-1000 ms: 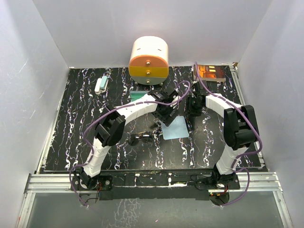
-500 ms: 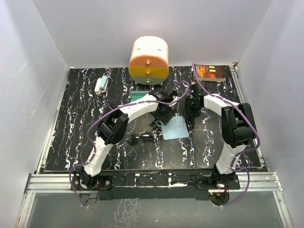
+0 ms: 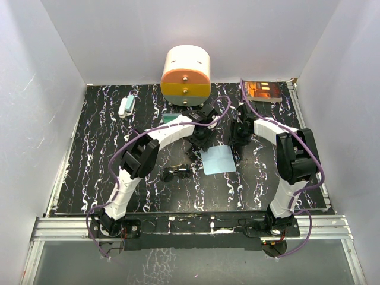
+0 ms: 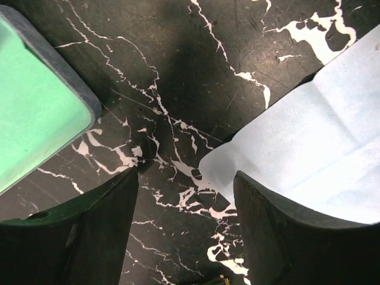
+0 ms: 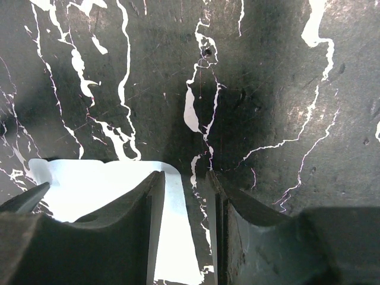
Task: Organize the sunglasses
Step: Fold the glasses cleaning cloth at the center of the board.
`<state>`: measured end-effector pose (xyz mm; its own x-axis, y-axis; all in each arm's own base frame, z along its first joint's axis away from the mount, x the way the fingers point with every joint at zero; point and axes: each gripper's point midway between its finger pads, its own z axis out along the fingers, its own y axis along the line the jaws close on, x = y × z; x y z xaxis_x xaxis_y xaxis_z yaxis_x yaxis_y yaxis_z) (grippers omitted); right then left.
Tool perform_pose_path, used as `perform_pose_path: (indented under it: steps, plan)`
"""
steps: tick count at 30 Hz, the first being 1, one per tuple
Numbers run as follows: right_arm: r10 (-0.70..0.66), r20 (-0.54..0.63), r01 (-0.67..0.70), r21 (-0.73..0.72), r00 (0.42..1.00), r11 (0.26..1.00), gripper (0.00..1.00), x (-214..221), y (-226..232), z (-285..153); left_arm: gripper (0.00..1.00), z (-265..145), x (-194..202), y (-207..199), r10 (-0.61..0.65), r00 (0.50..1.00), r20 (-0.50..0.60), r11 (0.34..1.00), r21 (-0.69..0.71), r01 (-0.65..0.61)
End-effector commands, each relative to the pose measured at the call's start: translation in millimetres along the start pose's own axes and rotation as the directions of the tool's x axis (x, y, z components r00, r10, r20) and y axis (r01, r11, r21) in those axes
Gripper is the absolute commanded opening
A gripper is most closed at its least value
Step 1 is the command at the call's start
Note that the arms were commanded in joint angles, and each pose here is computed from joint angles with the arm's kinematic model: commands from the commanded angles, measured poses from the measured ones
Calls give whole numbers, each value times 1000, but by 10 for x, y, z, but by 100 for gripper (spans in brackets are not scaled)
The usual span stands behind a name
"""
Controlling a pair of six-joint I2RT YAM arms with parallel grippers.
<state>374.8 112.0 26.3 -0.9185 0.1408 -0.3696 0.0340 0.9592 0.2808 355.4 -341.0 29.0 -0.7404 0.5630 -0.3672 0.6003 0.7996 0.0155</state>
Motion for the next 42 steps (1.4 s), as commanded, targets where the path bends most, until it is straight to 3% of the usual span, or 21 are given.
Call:
perform_pose_path:
  steps: [1,10,26,42]
  plan:
    - [-12,48,12,-9,999,1000,39,-128,37,32,63,111,109,-66,-34,999,-41,999,17,35]
    - [-35,43,34,21,998,999,39,-99,3,50,61,261,256,-107,-62,993,-98,998,26,64]
    - [-106,-55,111,84,993,990,40,217,37,238,41,293,380,-129,-58,991,-125,997,42,63]
    - [-119,-137,135,114,983,984,33,461,-22,431,37,395,498,-217,-49,985,-168,994,86,64]
